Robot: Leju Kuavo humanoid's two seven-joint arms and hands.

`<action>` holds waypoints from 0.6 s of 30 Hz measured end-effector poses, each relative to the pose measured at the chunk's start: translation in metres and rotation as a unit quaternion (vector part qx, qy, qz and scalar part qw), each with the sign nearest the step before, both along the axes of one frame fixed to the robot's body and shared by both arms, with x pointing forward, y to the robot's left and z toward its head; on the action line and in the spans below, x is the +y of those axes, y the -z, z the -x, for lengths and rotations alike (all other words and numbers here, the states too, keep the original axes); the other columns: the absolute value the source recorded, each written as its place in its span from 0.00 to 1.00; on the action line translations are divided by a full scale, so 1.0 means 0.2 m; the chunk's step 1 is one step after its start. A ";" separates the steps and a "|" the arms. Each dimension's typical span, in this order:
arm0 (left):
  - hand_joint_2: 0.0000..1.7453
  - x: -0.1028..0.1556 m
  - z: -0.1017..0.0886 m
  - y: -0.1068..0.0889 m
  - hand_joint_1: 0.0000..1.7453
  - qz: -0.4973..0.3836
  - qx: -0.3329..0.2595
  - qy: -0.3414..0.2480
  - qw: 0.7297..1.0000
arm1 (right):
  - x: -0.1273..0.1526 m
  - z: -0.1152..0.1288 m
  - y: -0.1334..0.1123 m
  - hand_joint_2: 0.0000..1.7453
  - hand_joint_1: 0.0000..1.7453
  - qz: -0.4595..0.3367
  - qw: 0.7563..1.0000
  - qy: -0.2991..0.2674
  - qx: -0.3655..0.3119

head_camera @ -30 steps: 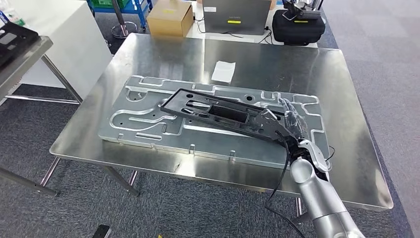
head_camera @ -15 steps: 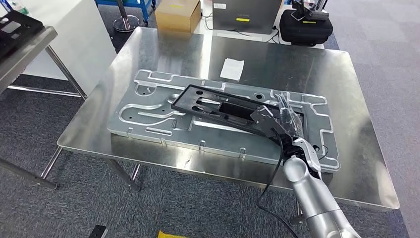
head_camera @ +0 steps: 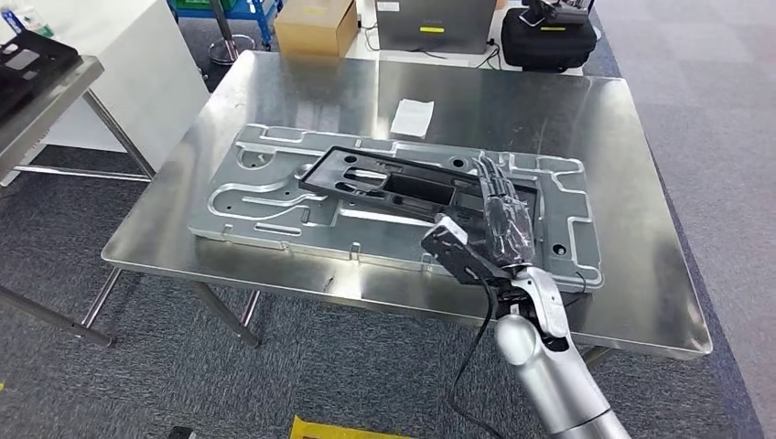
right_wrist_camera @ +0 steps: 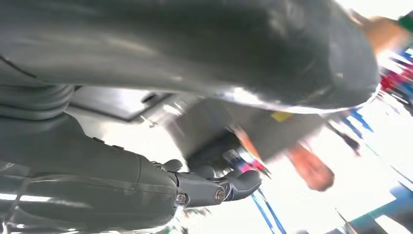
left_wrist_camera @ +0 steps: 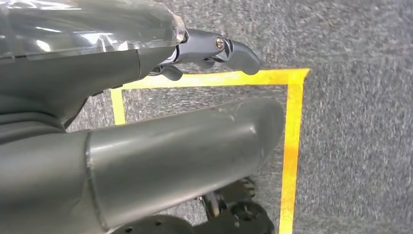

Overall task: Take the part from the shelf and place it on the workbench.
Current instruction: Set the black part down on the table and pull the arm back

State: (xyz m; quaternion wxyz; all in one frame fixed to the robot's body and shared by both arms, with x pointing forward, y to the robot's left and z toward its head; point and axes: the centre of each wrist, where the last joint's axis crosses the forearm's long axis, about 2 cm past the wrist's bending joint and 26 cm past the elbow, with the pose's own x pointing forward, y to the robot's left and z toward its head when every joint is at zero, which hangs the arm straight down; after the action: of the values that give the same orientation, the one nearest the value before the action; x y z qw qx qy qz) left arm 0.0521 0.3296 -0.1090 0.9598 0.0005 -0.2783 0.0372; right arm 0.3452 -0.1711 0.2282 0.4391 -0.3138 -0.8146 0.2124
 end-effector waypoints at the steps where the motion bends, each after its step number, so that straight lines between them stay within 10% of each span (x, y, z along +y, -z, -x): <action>1: 0.00 0.00 0.00 0.00 0.00 0.000 0.000 -0.004 1.000 | 0.02 0.04 0.00 0.00 0.00 -0.006 1.000 -0.003 -0.021; 7: 0.00 -0.01 0.01 0.00 0.00 -0.002 -0.001 -0.016 1.000 | 0.07 0.26 0.02 0.00 0.00 -0.047 0.994 -0.017 -0.097; 11: 0.00 -0.03 0.03 0.01 0.00 0.000 0.001 -0.032 0.999 | 0.08 0.44 0.04 1.00 0.00 -0.077 0.986 -0.022 -0.147; 18: 0.00 -0.08 0.07 0.01 0.00 0.005 0.004 -0.065 0.998 | 0.06 0.84 0.14 1.00 0.00 -0.079 0.977 -0.042 -0.192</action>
State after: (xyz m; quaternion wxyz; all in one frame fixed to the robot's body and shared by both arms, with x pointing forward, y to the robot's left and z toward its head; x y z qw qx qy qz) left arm 0.0387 0.3137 -0.1115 0.9565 0.0138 -0.2735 0.1010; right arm 0.1775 -0.1582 0.2008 0.2890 -0.2788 -0.9102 0.1011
